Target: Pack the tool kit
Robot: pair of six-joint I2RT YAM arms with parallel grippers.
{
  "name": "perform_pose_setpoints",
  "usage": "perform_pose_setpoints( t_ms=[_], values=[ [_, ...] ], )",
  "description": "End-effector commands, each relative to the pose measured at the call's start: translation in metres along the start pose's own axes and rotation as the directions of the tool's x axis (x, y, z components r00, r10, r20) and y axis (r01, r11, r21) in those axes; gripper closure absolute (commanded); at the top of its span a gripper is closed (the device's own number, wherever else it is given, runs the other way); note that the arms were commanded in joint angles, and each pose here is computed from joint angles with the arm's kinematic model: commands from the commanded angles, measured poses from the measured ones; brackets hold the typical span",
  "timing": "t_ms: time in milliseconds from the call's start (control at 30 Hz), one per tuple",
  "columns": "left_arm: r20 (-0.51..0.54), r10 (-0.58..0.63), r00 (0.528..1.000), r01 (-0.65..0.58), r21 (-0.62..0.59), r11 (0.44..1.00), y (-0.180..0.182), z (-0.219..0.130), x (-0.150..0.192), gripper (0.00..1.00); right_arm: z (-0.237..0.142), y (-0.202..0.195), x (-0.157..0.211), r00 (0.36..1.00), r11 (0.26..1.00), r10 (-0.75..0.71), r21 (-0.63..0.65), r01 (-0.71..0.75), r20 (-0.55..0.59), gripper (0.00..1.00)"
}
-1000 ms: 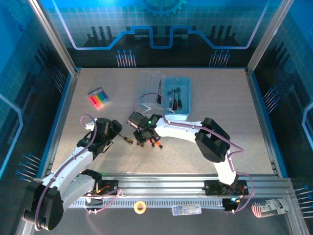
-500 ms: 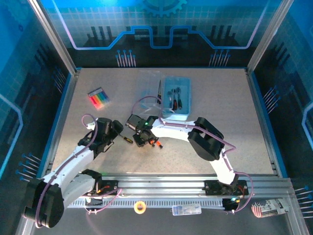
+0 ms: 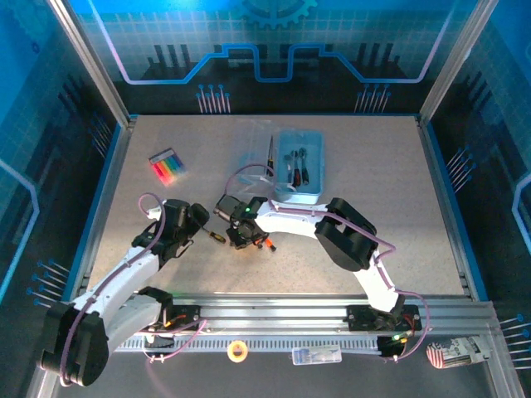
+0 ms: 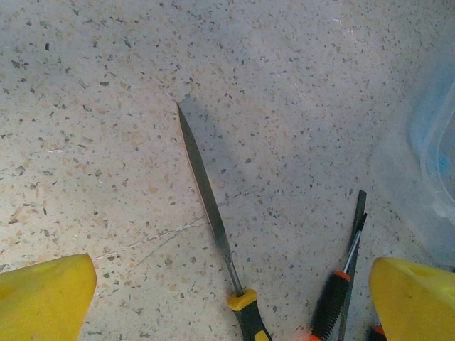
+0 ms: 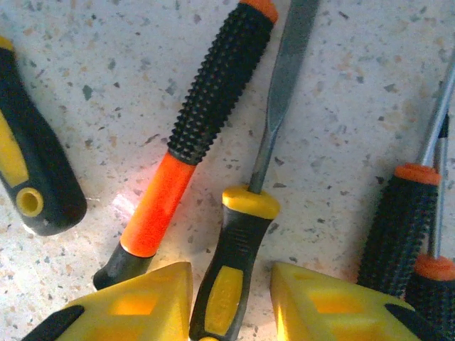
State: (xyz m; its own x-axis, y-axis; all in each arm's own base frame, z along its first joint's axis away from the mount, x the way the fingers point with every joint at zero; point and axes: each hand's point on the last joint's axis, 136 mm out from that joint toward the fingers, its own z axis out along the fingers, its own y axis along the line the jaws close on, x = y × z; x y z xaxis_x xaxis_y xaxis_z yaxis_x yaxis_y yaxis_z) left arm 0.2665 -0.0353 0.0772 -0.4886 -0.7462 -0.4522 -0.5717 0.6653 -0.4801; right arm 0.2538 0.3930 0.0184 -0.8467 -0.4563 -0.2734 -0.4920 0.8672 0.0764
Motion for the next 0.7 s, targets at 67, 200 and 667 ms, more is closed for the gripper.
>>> perform_pose_setpoints(
  t_ms=[67, 200, 667],
  values=[
    [0.006, -0.007, 1.0, 0.007, 0.004, 1.0, 0.002, -0.001, -0.001, 0.01, -0.003, -0.021, -0.005, 0.998, 0.997, 0.047, 0.058, -0.05, 0.051, 0.69],
    [0.004, -0.011, 1.0, 0.011, 0.006, 1.0, 0.002, -0.001, -0.001, 0.01, -0.01, -0.022, -0.01, 0.996, 0.998, 0.034, 0.054, -0.038, 0.086, 0.75],
    [-0.002, -0.013, 1.0, 0.013, 0.01, 1.0, 0.002, -0.001, 0.001, 0.01, -0.035, -0.037, -0.025, 0.989, 0.996, 0.023, 0.086, -0.036, 0.149, 0.79]
  ],
)
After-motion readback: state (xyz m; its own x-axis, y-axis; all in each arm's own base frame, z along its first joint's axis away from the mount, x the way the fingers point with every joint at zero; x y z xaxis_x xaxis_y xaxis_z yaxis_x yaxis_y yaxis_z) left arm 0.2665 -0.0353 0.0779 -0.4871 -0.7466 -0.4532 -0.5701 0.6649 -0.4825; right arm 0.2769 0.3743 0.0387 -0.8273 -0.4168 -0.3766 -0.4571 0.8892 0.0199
